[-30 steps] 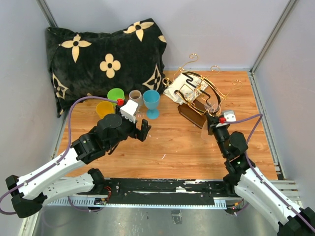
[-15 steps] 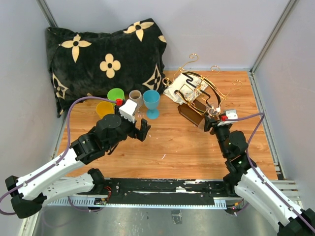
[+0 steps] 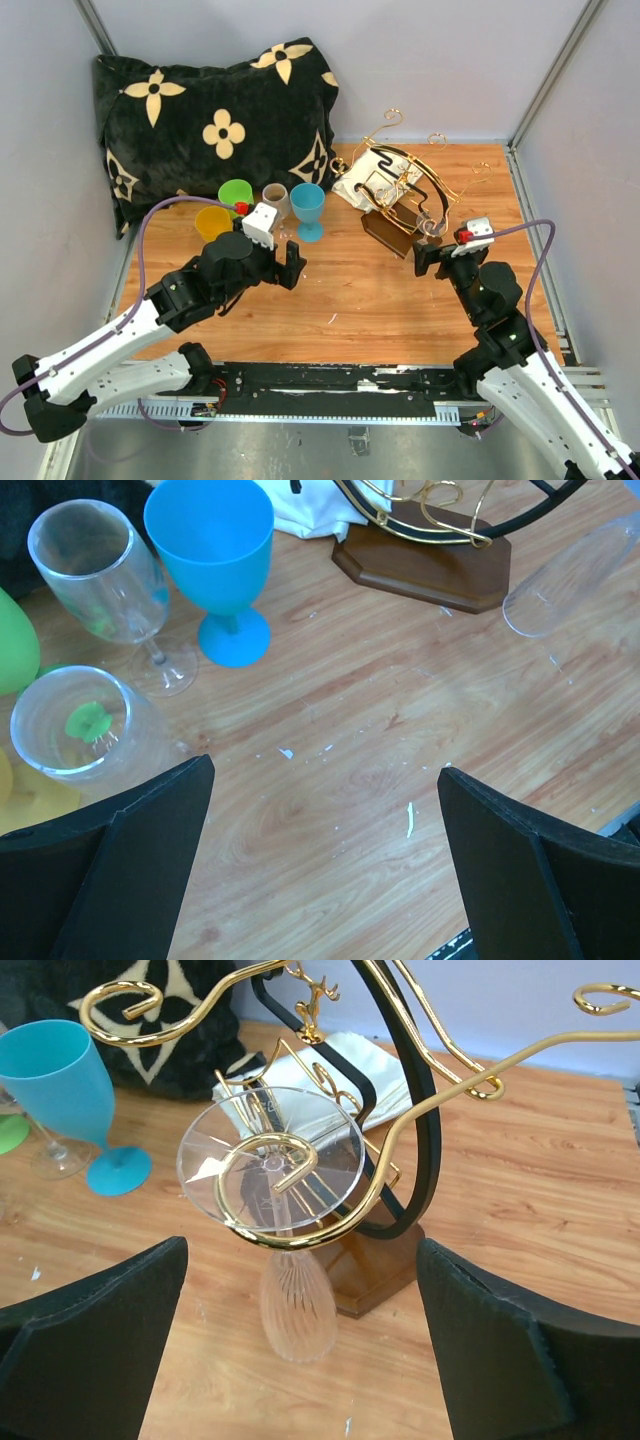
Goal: Place the wine glass upside down on the wine glass rack
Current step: Turn the wine glass upside down at the wine rack, then move the wine rack to the center of the board.
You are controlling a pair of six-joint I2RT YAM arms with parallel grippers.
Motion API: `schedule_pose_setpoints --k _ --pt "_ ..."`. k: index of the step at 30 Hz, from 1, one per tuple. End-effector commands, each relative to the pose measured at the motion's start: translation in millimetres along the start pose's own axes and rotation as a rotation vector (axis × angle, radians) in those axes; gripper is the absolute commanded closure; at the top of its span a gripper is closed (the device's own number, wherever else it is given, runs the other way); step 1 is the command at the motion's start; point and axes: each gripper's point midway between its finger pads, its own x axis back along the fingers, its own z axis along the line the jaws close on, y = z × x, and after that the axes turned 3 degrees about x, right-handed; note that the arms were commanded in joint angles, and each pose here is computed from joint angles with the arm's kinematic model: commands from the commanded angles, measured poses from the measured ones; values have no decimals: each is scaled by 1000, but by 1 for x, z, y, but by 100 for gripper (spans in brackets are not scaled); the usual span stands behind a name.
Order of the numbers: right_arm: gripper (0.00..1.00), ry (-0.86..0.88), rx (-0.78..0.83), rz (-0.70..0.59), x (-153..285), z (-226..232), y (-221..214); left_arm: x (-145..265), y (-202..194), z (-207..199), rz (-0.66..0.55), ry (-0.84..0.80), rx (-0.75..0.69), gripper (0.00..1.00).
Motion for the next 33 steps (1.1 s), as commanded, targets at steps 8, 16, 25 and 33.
schedule_pose_setpoints --k 8,16,25,33 --pt "1 79 -51 285 57 3 -8 9 -4 -4 114 23 79 0" --pt "1 222 -15 345 79 19 16 18 -12 5 122 110 259 0" --pt "2 300 10 201 76 28 55 9 -1 2 45 66 201 0" --pt "1 454 -7 181 62 67 73 0 6 16 22 158 146 0"
